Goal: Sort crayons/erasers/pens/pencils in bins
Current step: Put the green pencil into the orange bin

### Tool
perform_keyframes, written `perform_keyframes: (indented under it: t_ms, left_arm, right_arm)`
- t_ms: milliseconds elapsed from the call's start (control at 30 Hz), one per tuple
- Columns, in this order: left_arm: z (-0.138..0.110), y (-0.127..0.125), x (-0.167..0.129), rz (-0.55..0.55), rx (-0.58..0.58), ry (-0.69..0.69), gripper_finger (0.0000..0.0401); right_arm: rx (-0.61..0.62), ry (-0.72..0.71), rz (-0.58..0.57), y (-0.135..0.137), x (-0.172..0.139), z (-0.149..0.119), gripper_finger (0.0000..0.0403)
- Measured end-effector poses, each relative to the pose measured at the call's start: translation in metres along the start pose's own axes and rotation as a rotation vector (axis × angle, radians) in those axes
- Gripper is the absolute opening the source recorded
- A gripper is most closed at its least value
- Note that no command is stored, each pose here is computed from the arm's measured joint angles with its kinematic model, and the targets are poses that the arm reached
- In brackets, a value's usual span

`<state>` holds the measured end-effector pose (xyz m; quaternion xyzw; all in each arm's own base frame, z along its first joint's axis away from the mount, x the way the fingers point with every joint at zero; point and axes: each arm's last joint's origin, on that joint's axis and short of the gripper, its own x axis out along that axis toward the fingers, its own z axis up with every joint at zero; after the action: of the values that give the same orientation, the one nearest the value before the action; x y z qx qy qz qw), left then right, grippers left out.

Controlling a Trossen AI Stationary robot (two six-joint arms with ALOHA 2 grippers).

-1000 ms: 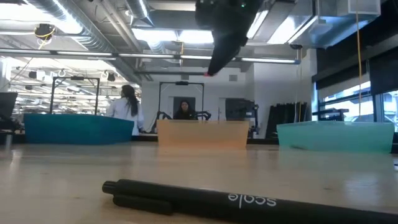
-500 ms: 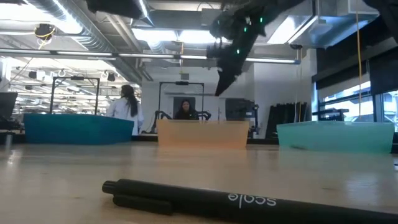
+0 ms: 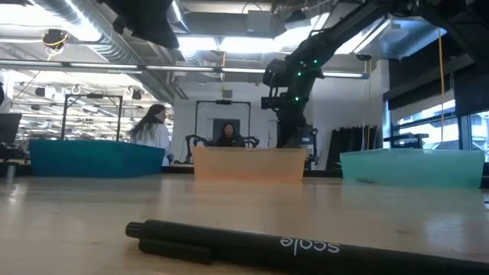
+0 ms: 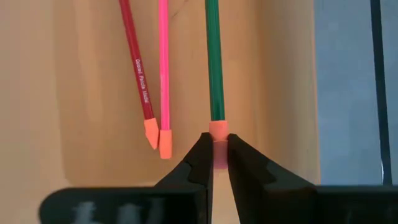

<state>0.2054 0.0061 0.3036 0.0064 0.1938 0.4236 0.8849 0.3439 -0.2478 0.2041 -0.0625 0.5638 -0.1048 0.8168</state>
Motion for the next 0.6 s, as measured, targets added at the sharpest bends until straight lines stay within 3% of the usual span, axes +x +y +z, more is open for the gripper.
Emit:
perform_keyframes:
  t_ms: [333, 600]
  left_arm:
    - [0.002, 0.010, 0.010, 0.062, -0.023, 0.014, 0.0080]
    - [0.002, 0.009, 0.011, 0.024, -0.024, 0.027, 0.0080]
  right_arm:
    - [-0.004, 0.041, 0.025, 0.002, 0.026, -0.004, 0.0041]
    - [-0.004, 0.034, 0.020, 0.002, 0.028, -0.003, 0.0059]
